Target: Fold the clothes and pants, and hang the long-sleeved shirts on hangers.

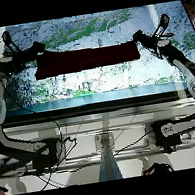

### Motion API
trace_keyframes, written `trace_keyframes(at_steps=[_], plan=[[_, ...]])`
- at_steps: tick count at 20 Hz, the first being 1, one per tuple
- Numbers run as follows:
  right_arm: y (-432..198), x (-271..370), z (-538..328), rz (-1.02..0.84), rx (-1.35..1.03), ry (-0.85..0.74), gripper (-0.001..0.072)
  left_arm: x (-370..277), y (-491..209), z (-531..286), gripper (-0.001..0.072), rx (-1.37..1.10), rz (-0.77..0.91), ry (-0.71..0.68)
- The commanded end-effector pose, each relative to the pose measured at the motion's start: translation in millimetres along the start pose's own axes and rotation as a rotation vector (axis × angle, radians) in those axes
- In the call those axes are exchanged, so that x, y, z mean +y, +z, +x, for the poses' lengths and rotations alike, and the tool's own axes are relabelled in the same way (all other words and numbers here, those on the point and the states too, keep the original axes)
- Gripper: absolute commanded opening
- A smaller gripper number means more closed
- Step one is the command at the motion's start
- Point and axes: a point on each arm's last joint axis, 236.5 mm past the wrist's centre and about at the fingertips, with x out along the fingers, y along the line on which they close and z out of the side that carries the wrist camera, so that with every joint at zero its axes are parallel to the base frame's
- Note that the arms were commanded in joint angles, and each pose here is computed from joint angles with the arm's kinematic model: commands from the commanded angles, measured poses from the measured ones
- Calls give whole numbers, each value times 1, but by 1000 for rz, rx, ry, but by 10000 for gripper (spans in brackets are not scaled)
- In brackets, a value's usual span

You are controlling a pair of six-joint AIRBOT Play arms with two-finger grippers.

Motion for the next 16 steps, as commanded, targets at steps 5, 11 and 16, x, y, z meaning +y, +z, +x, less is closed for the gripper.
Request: trace_keyframes(at_steps=[5, 11, 16], plan=[[-35, 7, -3, -84, 160, 64, 589, 71, -33, -42, 710, 228, -61, 88], [-49, 9, -9, -81, 234, 98, 586, 119, -61, -68, 708, 367, -182, 133], [-57, 13, -11, -82, 268, 117, 584, 102, -78, -44, 707, 481, -136, 40]])
